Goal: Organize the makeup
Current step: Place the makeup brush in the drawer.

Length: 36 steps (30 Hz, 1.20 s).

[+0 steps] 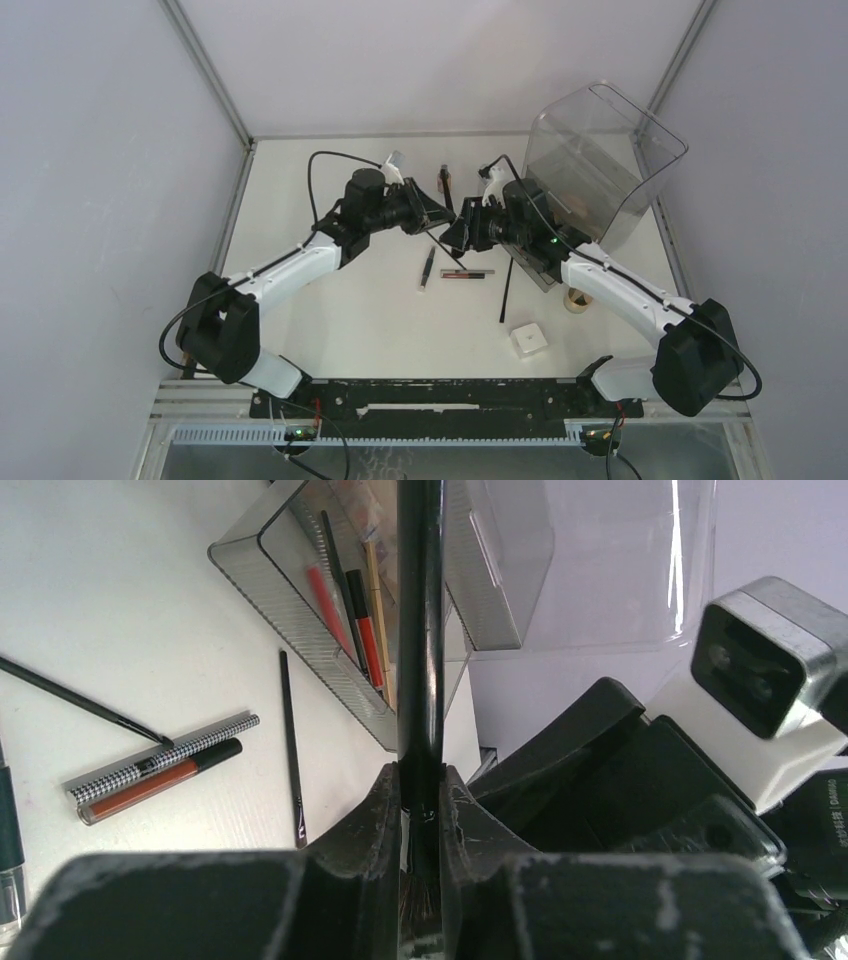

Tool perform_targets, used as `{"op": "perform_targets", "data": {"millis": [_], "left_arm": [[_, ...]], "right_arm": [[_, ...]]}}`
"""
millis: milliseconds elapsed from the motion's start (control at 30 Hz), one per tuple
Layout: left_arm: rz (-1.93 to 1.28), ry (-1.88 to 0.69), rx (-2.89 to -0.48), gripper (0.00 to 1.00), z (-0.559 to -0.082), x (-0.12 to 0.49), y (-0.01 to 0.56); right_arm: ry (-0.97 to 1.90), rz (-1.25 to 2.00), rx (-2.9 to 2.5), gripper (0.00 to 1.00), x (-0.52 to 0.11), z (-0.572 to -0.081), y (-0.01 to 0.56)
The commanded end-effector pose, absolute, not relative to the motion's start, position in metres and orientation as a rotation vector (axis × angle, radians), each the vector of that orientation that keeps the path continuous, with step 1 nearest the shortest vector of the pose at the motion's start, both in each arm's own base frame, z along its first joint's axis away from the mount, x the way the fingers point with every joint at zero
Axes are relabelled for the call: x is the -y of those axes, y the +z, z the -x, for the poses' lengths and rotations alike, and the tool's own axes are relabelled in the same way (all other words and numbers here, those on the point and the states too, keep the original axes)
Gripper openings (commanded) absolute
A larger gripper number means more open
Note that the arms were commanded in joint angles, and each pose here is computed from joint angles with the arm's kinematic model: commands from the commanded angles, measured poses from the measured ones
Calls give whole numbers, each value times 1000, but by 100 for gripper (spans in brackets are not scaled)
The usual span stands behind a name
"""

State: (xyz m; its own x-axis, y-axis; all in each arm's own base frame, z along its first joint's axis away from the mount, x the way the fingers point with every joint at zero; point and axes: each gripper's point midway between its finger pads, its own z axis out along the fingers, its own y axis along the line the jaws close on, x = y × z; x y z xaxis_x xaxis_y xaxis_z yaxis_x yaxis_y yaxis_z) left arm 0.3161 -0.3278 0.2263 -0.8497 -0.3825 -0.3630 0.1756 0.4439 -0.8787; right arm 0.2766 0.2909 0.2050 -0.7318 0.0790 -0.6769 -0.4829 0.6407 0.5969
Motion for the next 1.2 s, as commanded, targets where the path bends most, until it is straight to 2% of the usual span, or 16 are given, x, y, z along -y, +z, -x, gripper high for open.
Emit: {"op": "perform_targets", "data": {"millis": [0, 100, 133, 233, 300, 367, 567, 733, 800, 867, 900, 1000, 1033, 1100, 1167], "left_arm": [[122, -1469, -2121, 3, -304, 334, 240], [106, -1453, -2117, 9, -301, 333, 238], [106, -1433, -2115, 17, -301, 331, 236], [121, -1334, -2118, 50, -306, 319, 230], [127, -1261, -2126, 62, -308, 310, 227], [147, -1186, -2128, 67, -312, 296, 226], [255, -1001, -2166, 65, -323, 254, 203], [283, -891, -2264, 66, -326, 243, 179], [313, -770, -2329, 66, -327, 233, 163], [293, -654, -2386, 67, -326, 227, 151], [279, -615, -2407, 67, -324, 226, 145], [226, -556, -2473, 69, -321, 230, 126], [207, -545, -2488, 69, -319, 232, 123], [170, -531, -2534, 70, -317, 238, 109], [115, -516, -2579, 71, -314, 246, 95]], "right_arm": [[1063, 272, -2120, 38, -293, -288, 216], [1046, 236, -2136, 0, -289, -292, 212], [1035, 225, -2146, 0, -287, -293, 210], [957, 208, -2156, 0, -271, -296, 209], [849, 202, -2160, 0, -251, -300, 207], [692, 211, -2160, 0, -225, -305, 205], [19, 236, -2242, 0, -127, -323, 191], [-228, 242, -2345, 0, -94, -321, 161], [-308, 237, -2376, 0, -85, -321, 150], [-370, 241, -2398, 5, -78, -322, 142], [-391, 240, -2405, 12, -76, -322, 138], [-436, 210, -2423, 46, -70, -324, 133], [-450, 199, -2425, 54, -69, -325, 133], [-449, 184, -2421, 62, -69, -325, 135], [-413, 186, -2397, 64, -76, -324, 141]]}}
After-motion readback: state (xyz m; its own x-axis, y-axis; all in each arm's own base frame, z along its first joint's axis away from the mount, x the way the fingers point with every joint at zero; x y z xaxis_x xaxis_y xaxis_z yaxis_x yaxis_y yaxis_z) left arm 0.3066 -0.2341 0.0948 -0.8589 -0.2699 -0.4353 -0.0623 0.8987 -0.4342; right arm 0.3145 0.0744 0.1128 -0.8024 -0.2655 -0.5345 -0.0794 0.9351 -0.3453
